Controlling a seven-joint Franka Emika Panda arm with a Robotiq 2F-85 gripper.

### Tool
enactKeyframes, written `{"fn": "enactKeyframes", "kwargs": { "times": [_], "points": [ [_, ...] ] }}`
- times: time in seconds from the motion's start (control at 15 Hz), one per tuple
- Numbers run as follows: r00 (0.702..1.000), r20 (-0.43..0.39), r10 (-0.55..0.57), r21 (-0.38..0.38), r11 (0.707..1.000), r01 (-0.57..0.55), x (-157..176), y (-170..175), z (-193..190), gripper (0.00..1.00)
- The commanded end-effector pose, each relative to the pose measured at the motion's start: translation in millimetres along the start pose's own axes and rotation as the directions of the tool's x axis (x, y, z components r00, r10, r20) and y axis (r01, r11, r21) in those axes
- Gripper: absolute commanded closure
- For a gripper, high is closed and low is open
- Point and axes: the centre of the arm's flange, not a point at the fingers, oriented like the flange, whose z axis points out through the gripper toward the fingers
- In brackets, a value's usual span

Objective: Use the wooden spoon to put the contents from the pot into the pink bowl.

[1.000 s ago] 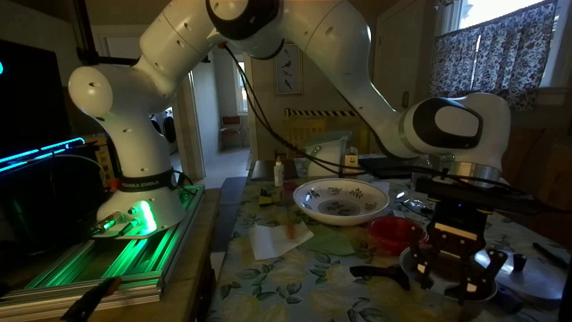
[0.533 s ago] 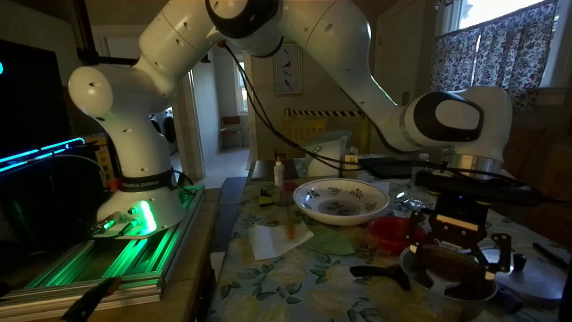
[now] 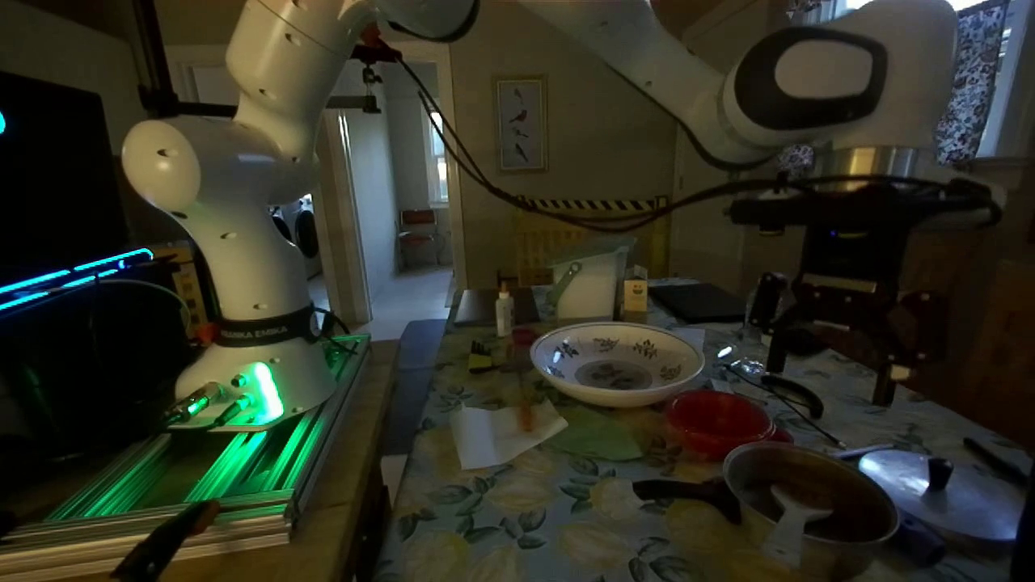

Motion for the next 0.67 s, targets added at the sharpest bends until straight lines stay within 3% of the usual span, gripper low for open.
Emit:
{"fn": "enactKeyframes", "kwargs": {
  "times": [0.0, 0.2, 0.27, 0.6],
  "points": [
    [0.98, -0.085, 0.178, 0.015, 0.984, -0.177, -41, -28, -43, 0.0],
    [0.939, -0.138, 0.315, 0.047, 0.949, -0.311, -57, -33, -65, 0.0],
    [0.968, -0.094, 0.234, 0.017, 0.972, -0.233, -32, -12, -57, 0.0],
    [0.95, -0.113, 0.292, 0.033, 0.957, -0.29, -46, -20, -66, 0.0]
  ]
}}
